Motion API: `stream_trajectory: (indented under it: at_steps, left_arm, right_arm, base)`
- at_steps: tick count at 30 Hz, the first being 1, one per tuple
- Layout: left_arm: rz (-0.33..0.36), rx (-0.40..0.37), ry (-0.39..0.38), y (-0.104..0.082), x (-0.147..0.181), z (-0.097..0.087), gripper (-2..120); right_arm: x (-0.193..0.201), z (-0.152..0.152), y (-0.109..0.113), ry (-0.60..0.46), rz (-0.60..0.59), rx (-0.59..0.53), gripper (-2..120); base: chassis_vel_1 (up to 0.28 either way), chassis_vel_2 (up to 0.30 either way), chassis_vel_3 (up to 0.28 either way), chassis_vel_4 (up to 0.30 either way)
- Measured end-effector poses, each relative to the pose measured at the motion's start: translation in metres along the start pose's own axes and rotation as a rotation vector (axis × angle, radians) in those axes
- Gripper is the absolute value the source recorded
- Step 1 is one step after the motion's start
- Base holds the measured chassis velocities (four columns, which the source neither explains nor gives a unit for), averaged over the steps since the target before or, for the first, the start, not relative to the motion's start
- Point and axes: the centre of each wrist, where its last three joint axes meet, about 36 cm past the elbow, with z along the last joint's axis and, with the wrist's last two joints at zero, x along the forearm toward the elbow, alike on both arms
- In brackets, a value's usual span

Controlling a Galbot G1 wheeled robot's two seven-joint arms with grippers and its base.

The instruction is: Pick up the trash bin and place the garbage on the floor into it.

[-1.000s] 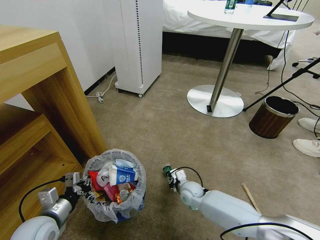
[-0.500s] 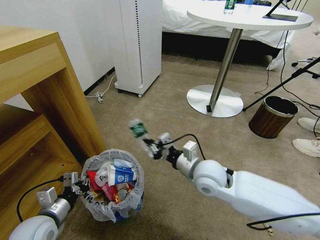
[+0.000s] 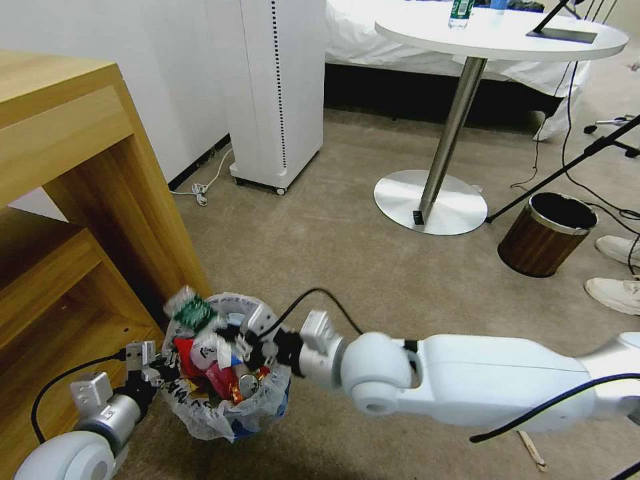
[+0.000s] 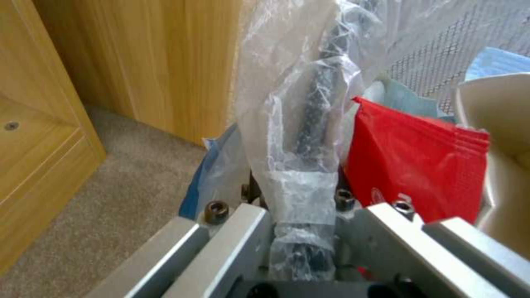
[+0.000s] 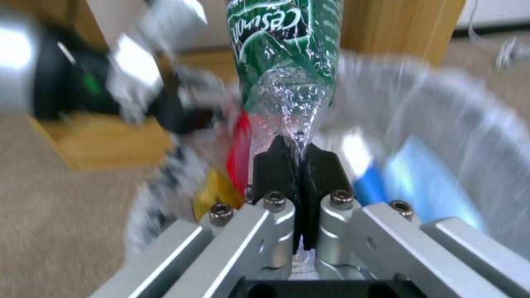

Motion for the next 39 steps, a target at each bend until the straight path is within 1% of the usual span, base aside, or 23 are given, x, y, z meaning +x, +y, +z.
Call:
stream_trajectory:
  at_steps: [2, 5, 10, 13, 16, 17, 18, 21, 22, 23, 24, 25, 27, 28, 29, 30, 31, 32, 35, 36, 37, 39]
  left_arm:
    - [-0.001, 0.001, 0.0, 0.0, 0.001, 0.0, 1]
    - [-0.002, 0.002, 0.0, 0.001, 0.001, 0.0, 1]
    - [0.004, 0.004, -0.002, 0.001, 0.001, -0.001, 1]
    - [-0.003, 0.004, -0.002, 0.002, -0.001, 0.0, 1]
    - [-0.003, 0.006, 0.001, 0.002, -0.002, 0.002, 1]
    - [-0.003, 0.008, 0.003, 0.002, -0.002, 0.002, 1]
    - [-0.003, 0.008, 0.003, 0.002, -0.002, 0.002, 1]
    - [-0.004, 0.008, 0.003, 0.003, -0.003, 0.003, 1]
    - [-0.004, 0.008, 0.003, 0.003, -0.003, 0.003, 1]
    - [-0.004, 0.008, 0.004, 0.003, -0.004, 0.004, 1]
    - [-0.004, 0.009, 0.005, 0.003, -0.004, 0.004, 1]
    - [-0.004, 0.009, 0.005, 0.003, -0.004, 0.004, 1]
    - [-0.003, 0.007, 0.005, 0.003, -0.004, 0.004, 1]
    - [-0.003, 0.007, 0.005, 0.003, -0.004, 0.004, 1]
    - [-0.003, 0.006, 0.005, 0.003, -0.004, 0.004, 1]
    - [-0.003, 0.006, 0.006, 0.003, -0.004, 0.004, 1]
    - [-0.003, 0.005, 0.007, 0.003, -0.004, 0.004, 1]
    - [-0.003, 0.005, 0.007, 0.003, -0.004, 0.004, 1]
    - [-0.005, 0.002, 0.011, 0.003, -0.004, 0.005, 1]
    - [-0.005, 0.002, 0.011, 0.003, -0.004, 0.005, 1]
    - [-0.007, 0.002, 0.012, 0.003, -0.003, 0.005, 1]
    - [-0.009, 0.001, 0.015, 0.003, -0.003, 0.007, 1]
  right_arm:
    - [-0.011, 0.011, -0.001, 0.034, 0.013, -0.007, 0]
    - [-0.018, 0.018, 0.0, 0.061, 0.029, -0.011, 0]
    - [-0.021, 0.025, 0.002, 0.102, 0.055, -0.015, 0]
    - [-0.024, 0.032, 0.003, 0.149, 0.089, -0.03, 0]
    - [-0.025, 0.032, 0.003, 0.15, 0.092, -0.037, 0]
    - [-0.025, 0.032, 0.002, 0.142, 0.09, -0.04, 3]
    - [-0.025, 0.032, 0.002, 0.142, 0.09, -0.04, 3]
    - [-0.025, 0.03, 0.001, 0.126, 0.089, -0.044, 15]
    - [-0.025, 0.03, 0.001, 0.126, 0.089, -0.044, 15]
    - [-0.025, 0.03, 0.001, 0.12, 0.086, -0.046, 19]
    - [-0.024, 0.03, 0.001, 0.103, 0.084, -0.049, 28]
    - [-0.024, 0.03, 0.001, 0.103, 0.084, -0.049, 28]
    - [-0.021, 0.03, 0.0, 0.089, 0.081, -0.052, 41]
    - [-0.021, 0.03, 0.0, 0.089, 0.081, -0.052, 41]
    - [-0.019, 0.03, 0.001, 0.085, 0.078, -0.053, 43]
    - [-0.016, 0.03, 0.001, 0.081, 0.077, -0.054, 51]
    - [-0.015, 0.03, 0.002, 0.078, 0.077, -0.055, 54]
    - [-0.015, 0.03, 0.002, 0.078, 0.077, -0.055, 54]
    - [-0.011, 0.027, 0.002, 0.06, 0.079, -0.057, 67]
    - [-0.011, 0.027, 0.002, 0.06, 0.079, -0.057, 67]
    - [-0.01, 0.026, 0.001, 0.047, 0.081, -0.055, 74]
    - [-0.008, 0.023, 0.0, 0.016, 0.085, -0.054, 82]
  base:
    - [0.0, 0.0, 0.0, 0.0]
    - [0.0, 0.0, 0.0, 0.0]
    - [0.0, 0.0, 0.0, 0.0]
    - [0.0, 0.0, 0.0, 0.0]
    - [0.0, 0.0, 0.0, 0.0]
    - [0.0, 0.0, 0.0, 0.0]
    - [0.0, 0.0, 0.0, 0.0]
    - [0.0, 0.0, 0.0, 0.0]
    - [0.0, 0.0, 0.0, 0.0]
    - [0.0, 0.0, 0.0, 0.0]
    - [0.0, 0.0, 0.0, 0.0]
    - [0.0, 0.0, 0.0, 0.0]
    - [0.0, 0.0, 0.0, 0.0]
    - [0.0, 0.0, 0.0, 0.0]
    - [0.0, 0.0, 0.0, 0.0]
    - [0.0, 0.0, 0.0, 0.0]
    - [0.0, 0.0, 0.0, 0.0]
    - [0.0, 0.0, 0.0, 0.0]
    - [0.0, 0.0, 0.0, 0.0]
    - [0.0, 0.0, 0.0, 0.0]
    - [0.0, 0.0, 0.0, 0.0]
    - [0.0, 0.0, 0.0, 0.0]
